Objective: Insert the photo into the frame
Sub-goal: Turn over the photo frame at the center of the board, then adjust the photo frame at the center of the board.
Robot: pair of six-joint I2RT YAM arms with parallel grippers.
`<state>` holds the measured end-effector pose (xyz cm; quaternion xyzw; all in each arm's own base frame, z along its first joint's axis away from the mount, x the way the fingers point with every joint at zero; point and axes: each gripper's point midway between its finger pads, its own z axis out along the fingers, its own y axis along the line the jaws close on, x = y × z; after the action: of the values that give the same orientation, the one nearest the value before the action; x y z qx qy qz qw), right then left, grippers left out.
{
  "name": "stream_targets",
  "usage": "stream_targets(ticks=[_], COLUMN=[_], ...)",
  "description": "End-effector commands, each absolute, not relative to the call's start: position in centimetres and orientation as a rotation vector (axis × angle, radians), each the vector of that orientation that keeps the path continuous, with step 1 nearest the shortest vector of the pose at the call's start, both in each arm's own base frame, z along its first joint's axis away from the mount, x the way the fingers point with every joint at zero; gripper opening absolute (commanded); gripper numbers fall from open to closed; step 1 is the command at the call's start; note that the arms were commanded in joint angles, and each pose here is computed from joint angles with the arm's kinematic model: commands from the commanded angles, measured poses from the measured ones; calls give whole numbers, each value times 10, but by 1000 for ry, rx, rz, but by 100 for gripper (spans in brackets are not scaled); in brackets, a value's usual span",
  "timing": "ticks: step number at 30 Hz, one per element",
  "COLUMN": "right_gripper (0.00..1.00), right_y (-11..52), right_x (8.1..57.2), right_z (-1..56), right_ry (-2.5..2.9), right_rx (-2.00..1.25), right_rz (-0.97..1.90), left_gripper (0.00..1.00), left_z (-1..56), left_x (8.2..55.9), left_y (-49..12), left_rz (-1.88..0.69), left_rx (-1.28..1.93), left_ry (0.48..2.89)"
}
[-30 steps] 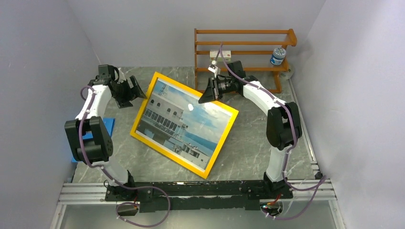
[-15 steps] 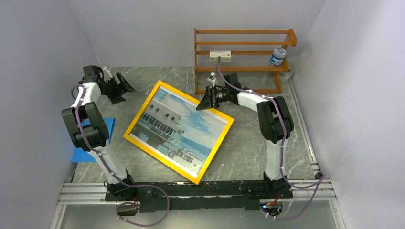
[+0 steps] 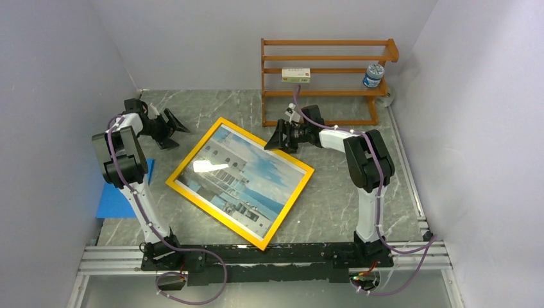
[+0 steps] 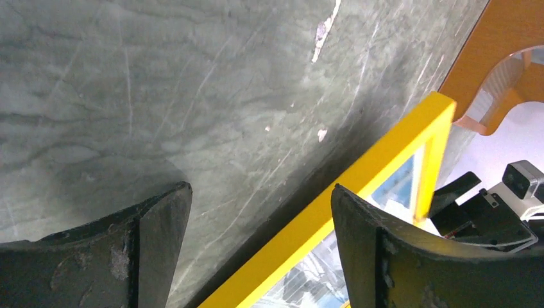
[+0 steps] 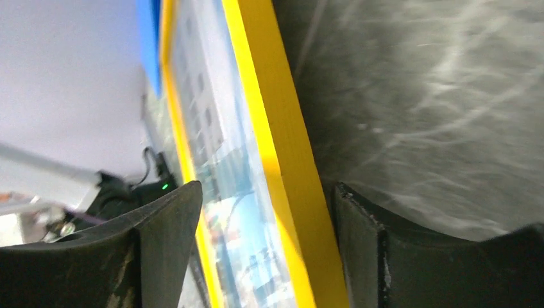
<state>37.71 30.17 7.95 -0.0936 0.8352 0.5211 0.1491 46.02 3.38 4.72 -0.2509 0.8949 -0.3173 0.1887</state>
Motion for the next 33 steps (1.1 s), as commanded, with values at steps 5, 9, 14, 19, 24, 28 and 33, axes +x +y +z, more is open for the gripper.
stream_targets(ticks=[5,9,14,19,24,28,33], right_gripper=[83,85,86,91,95,99,99], right_y=[263,242,202,151,137,152,176], right_x=[435,444,429,370,307,274,270], right_z=[75,86,111,101,81,61,55], right_ry=[2441,2420,2405,2500,2626,2693,2676], right_rx=[-103,-25,183,479,608,551,481], right_rz=[973,798,586,358,332,523,739], left_gripper=[84,83,83,83,82,82,81], left_z=[40,36,31,12,4,-3,-14], left_x=[463,461,458,441,429,420,406], left_y=[40,40,36,40,32,21,9], left_rz=[-832,-840,-868,-777,-807,-800,-767], left_rx=[-717,-738,-752,-910,-1016,-1030,-1002], left_ry=[2523,2523,2536,2591,2624,2675,2749])
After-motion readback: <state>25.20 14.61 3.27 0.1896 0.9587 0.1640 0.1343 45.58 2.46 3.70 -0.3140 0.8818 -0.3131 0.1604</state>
